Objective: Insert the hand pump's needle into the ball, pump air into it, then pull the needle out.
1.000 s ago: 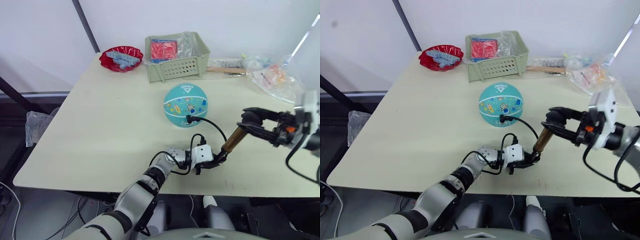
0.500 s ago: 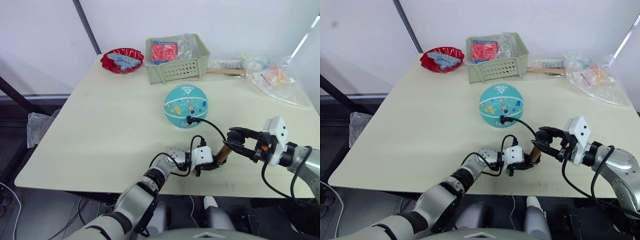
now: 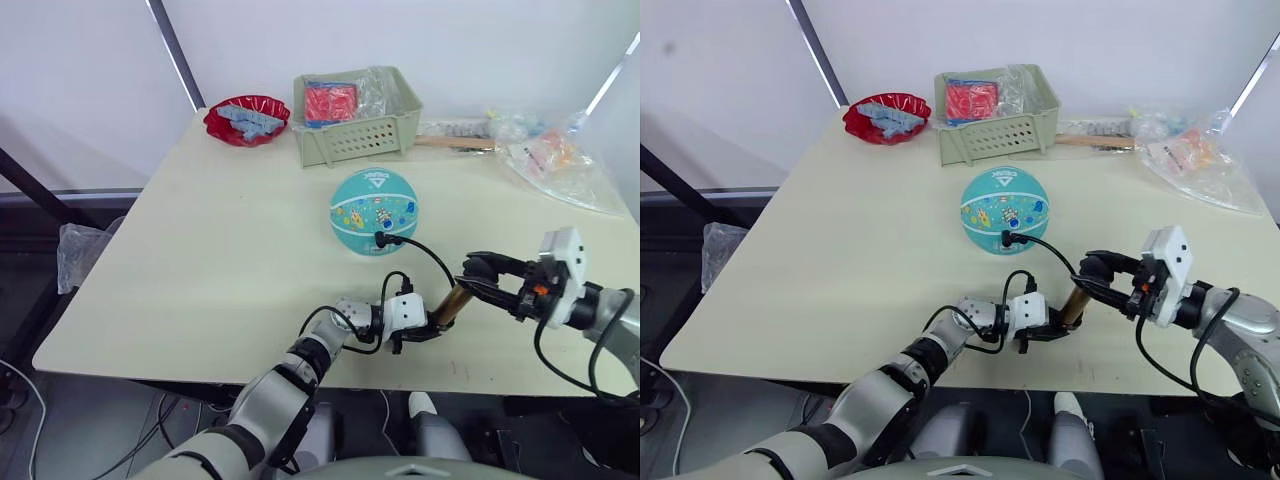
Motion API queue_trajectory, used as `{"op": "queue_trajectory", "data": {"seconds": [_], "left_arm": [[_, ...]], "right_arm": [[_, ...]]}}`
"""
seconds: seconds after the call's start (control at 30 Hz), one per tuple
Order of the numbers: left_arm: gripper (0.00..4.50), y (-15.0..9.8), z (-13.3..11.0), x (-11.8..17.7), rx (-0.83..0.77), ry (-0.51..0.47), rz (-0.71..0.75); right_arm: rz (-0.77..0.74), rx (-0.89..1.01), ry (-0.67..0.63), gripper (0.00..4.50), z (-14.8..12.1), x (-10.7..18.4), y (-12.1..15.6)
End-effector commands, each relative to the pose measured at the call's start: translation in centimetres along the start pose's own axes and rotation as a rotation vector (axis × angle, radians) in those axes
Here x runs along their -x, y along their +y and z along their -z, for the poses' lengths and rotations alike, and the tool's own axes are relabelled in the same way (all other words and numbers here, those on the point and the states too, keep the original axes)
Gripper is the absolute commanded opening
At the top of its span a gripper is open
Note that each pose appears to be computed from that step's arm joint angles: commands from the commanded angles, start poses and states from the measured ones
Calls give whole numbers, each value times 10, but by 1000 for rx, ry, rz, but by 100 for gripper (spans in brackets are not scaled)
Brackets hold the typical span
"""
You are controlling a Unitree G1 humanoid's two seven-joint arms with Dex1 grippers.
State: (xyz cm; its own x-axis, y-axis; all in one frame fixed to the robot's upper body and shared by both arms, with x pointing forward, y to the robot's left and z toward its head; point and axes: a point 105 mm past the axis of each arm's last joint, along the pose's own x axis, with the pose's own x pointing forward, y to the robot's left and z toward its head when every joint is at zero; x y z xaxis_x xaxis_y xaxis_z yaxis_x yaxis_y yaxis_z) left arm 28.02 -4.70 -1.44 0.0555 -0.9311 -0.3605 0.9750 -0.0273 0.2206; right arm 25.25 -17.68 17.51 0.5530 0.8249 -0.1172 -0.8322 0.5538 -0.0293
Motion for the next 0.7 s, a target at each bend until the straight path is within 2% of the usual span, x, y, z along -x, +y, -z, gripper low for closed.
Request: {"op": "queue_trajectory", "data": {"seconds": [0.03, 0.37, 0.5, 0.6, 0.7], "left_arm": [[112, -62, 50, 2, 76, 187, 243], [112, -60, 50, 2, 80, 192, 238], [112, -59, 52, 3, 84, 198, 230], [112, -59, 53, 3, 86, 202, 227], [112, -59, 53, 3, 88, 201, 226]], "right_arm": [[76, 153, -130, 207, -58, 22, -14], [96, 234, -229, 207, -120, 43, -17], [100, 240, -276, 207, -137, 48, -16], [94, 234, -276, 207, -138, 47, -14], [76, 192, -222, 207, -119, 36, -10]]}}
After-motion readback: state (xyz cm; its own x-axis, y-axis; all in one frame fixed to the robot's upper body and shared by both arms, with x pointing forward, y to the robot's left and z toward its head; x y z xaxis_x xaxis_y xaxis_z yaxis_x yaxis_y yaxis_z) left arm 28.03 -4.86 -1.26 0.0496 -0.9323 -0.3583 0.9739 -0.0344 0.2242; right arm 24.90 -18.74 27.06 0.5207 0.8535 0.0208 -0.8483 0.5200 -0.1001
